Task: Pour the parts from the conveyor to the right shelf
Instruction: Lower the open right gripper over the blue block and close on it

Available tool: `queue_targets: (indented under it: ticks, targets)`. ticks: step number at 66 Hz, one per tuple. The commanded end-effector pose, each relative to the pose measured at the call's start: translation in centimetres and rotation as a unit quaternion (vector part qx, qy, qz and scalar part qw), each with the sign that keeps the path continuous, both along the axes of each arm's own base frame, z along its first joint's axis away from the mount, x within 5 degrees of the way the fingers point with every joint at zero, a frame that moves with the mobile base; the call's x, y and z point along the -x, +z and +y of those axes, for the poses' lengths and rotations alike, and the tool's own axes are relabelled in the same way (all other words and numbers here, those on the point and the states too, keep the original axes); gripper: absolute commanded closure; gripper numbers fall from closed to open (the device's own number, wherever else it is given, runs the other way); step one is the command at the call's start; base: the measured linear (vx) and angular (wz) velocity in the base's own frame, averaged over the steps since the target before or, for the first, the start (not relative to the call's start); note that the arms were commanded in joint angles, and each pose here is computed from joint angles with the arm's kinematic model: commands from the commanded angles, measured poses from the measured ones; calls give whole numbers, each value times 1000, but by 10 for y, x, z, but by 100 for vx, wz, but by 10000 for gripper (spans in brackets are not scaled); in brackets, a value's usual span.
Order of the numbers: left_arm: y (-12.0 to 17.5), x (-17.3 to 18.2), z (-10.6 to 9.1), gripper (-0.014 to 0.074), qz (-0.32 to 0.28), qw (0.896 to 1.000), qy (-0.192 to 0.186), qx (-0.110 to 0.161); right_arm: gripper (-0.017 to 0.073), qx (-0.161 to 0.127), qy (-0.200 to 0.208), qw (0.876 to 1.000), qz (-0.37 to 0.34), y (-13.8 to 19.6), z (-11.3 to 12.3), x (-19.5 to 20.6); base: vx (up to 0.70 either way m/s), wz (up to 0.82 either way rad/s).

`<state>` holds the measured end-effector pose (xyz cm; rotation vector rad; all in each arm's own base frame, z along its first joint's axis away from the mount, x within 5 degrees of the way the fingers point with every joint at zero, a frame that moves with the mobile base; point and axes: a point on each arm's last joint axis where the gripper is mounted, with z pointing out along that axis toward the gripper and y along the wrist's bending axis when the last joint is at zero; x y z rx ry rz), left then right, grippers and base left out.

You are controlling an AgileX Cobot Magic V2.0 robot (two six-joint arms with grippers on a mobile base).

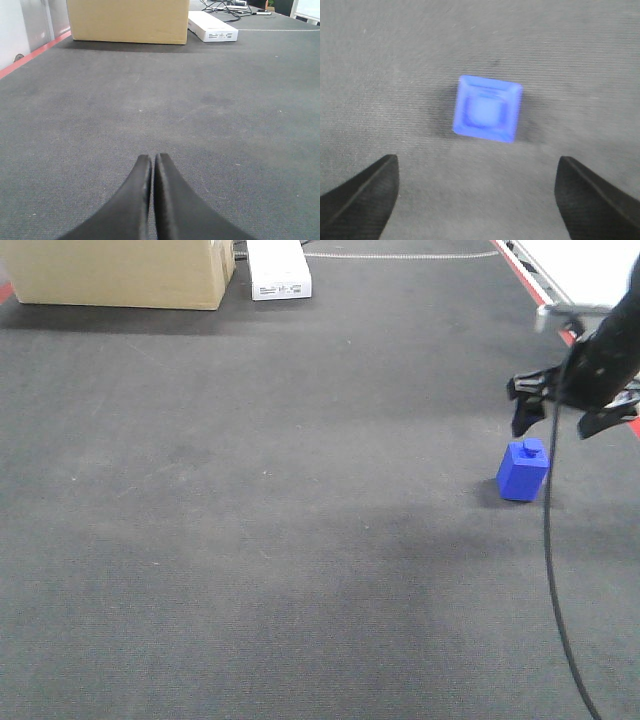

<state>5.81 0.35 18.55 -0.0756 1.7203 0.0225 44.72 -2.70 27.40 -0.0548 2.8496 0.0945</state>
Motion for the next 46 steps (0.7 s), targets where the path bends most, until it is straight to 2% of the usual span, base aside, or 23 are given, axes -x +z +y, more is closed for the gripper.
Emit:
queue_targets:
  ticks: [1,31,46]
  targets:
    - [12,-1,0,599,-38,999,-1,6,-35,17,1,999,-46,21,-5,-1,0,0]
    - [12,-1,0,599,-38,999,-1,6,-35,28,-16,995,-98,-15,-10,-32,0,0]
    - [12,-1,0,599,-38,999,-1,6,-35,20,-17,996,-84,-32,-9,-37,0,0]
